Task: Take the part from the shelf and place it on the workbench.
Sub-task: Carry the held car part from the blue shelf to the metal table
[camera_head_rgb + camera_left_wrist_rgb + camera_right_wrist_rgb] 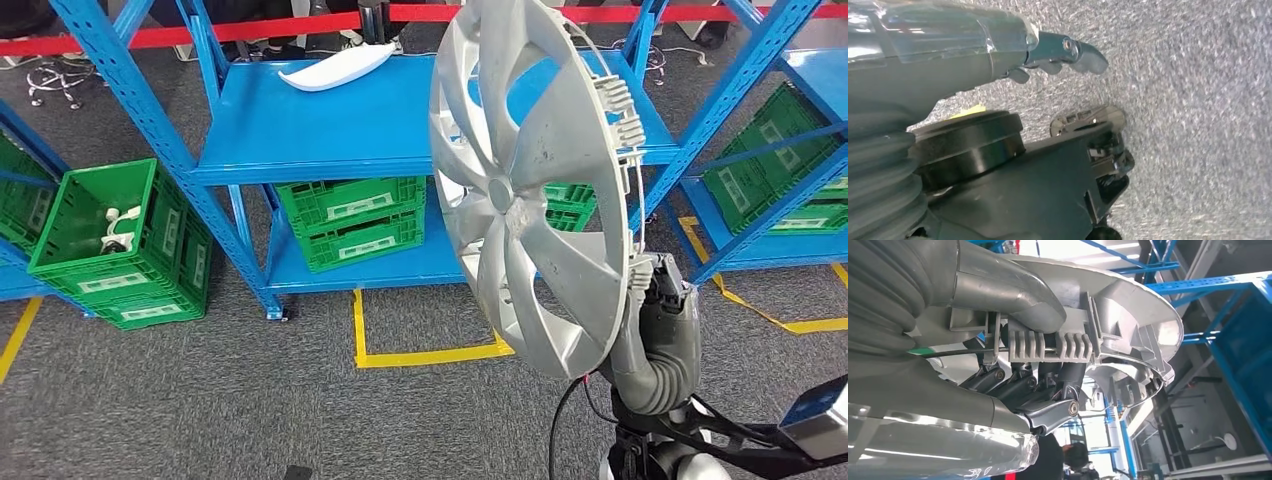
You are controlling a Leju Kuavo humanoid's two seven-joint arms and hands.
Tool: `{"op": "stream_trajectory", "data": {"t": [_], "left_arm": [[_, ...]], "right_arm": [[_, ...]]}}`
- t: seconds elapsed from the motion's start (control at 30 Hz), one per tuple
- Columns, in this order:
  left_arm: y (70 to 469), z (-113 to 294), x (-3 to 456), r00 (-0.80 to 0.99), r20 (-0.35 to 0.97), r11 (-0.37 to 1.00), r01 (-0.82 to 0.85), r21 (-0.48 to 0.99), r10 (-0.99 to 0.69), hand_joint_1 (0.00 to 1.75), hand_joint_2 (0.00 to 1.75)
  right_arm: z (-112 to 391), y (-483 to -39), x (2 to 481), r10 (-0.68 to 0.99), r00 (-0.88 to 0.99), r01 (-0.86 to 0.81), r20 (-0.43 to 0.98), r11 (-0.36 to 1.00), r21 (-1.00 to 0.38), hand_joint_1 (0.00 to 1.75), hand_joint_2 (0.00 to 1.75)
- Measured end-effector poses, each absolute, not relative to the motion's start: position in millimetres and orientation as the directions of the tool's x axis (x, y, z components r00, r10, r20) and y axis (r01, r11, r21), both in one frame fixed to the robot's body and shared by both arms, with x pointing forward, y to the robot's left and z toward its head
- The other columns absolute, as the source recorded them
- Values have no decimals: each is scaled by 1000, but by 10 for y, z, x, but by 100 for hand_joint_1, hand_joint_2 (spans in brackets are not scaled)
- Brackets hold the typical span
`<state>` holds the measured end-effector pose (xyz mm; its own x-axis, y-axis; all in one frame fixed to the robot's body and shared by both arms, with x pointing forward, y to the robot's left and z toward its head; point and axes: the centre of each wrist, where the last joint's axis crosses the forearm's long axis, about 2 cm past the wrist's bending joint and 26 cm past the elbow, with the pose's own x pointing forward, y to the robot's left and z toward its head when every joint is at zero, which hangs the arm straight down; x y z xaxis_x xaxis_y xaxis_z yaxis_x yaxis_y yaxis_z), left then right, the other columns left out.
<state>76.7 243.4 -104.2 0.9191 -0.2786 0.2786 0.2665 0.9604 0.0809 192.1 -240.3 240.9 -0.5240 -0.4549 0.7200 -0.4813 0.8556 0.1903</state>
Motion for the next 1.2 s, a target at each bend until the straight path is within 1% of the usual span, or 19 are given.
{"op": "stream_trajectory", "data": {"t": [0.4,1.2], "left_arm": [[2455,-1043,769,919,277,959,269,83,-282,0,175],[2451,-1045,759,920,275,960,270,79,-281,0,175]], "right_arm": [[2400,-2402,1927,-432,-542,-475,721,865,161,175,175],[2397,-2399,1927,-422,-545,-475,725,868,148,175,175]]}}
